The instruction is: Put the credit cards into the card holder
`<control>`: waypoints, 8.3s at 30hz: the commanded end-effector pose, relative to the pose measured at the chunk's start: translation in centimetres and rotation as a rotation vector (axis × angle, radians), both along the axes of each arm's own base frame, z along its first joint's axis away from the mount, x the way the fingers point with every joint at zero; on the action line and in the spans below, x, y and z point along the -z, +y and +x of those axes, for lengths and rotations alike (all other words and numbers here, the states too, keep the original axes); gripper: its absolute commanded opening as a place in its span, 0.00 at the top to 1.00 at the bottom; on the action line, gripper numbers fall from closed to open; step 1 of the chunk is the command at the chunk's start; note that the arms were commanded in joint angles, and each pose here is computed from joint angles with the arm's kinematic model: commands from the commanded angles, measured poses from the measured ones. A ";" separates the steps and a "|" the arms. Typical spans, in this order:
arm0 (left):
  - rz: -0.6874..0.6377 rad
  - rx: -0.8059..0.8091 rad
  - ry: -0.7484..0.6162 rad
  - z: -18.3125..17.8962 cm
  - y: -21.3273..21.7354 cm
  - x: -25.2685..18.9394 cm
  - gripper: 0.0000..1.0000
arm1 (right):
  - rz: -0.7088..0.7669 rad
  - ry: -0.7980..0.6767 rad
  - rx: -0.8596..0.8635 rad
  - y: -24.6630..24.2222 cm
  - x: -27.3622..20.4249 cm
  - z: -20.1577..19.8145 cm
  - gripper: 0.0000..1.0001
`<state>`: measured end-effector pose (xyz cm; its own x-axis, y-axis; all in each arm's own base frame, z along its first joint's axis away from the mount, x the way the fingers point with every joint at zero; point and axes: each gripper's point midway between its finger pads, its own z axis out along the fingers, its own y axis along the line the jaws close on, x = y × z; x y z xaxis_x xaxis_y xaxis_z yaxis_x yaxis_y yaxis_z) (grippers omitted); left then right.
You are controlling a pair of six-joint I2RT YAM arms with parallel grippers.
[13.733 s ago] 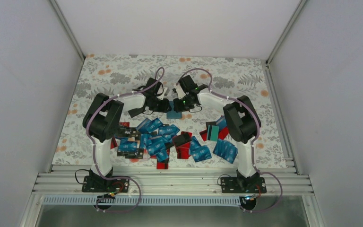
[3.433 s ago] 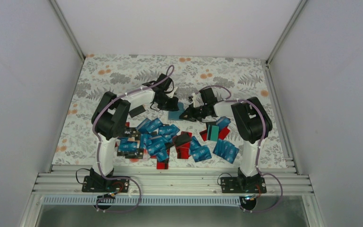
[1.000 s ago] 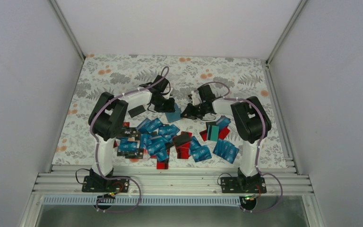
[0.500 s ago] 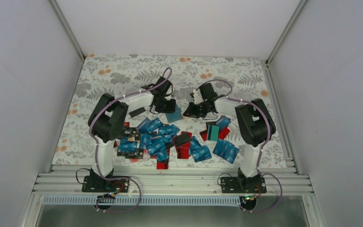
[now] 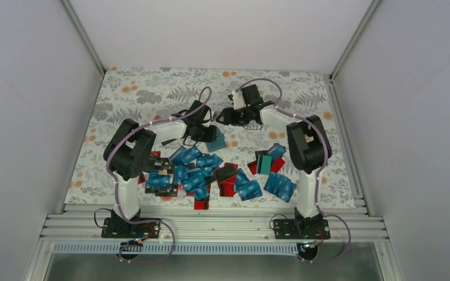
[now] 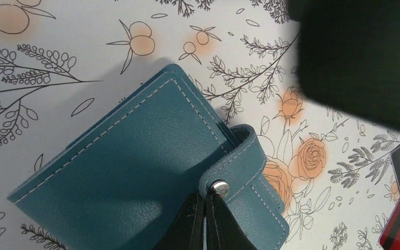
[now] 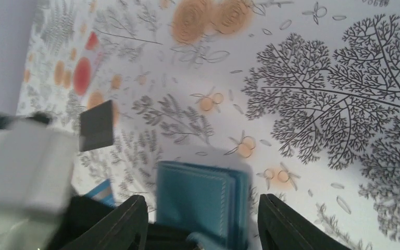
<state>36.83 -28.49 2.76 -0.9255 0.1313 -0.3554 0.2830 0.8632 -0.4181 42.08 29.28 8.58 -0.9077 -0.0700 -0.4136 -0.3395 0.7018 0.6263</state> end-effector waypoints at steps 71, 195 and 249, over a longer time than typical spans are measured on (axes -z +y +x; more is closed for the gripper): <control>0.253 0.105 0.147 -5.1 3.4 2.9 0.98 | 0.135 0.066 -0.140 3.8 1.1 -4.8 0.95; 0.322 0.047 0.114 -0.9 1.6 -0.6 0.98 | -0.129 0.250 -0.019 0.2 11.7 -4.8 0.95; 0.421 0.101 0.173 -1.1 2.9 6.5 0.98 | 0.038 0.103 -0.031 -0.9 2.1 -5.4 0.95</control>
